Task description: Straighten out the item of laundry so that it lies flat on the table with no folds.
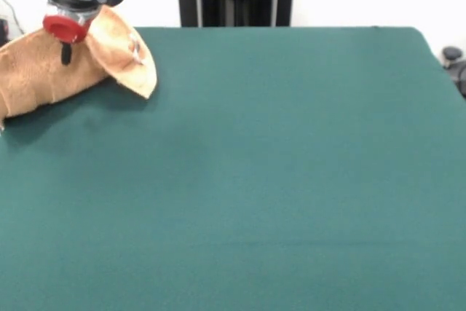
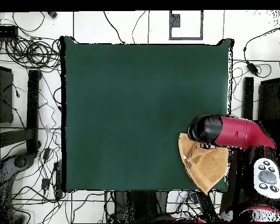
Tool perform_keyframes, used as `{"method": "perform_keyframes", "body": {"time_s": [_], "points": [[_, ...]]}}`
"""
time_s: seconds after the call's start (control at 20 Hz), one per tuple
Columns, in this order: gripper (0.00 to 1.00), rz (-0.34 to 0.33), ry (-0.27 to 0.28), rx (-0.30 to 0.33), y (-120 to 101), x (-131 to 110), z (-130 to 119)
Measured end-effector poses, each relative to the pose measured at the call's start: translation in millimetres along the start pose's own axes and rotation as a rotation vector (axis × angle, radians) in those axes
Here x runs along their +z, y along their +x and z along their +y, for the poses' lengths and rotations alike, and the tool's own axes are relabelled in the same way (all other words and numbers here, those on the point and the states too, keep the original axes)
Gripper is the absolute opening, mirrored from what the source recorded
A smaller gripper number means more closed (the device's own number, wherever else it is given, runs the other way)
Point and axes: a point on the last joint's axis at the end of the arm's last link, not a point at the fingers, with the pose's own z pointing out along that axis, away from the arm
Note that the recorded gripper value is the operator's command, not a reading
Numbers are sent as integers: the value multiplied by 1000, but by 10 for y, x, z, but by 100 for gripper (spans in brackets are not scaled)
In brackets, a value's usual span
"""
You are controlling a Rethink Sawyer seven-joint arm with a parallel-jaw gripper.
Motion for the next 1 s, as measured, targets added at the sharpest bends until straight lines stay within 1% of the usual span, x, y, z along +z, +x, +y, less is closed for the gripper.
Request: {"method": "perform_keyframes", "body": {"time_s": [0.2,0.7,1.0], "points": [[100,-2,14,1,-7,-75,-14],[100,-4,13,-3,12,-75,3],[100,-10,4,-15,81,-105,54]]}}
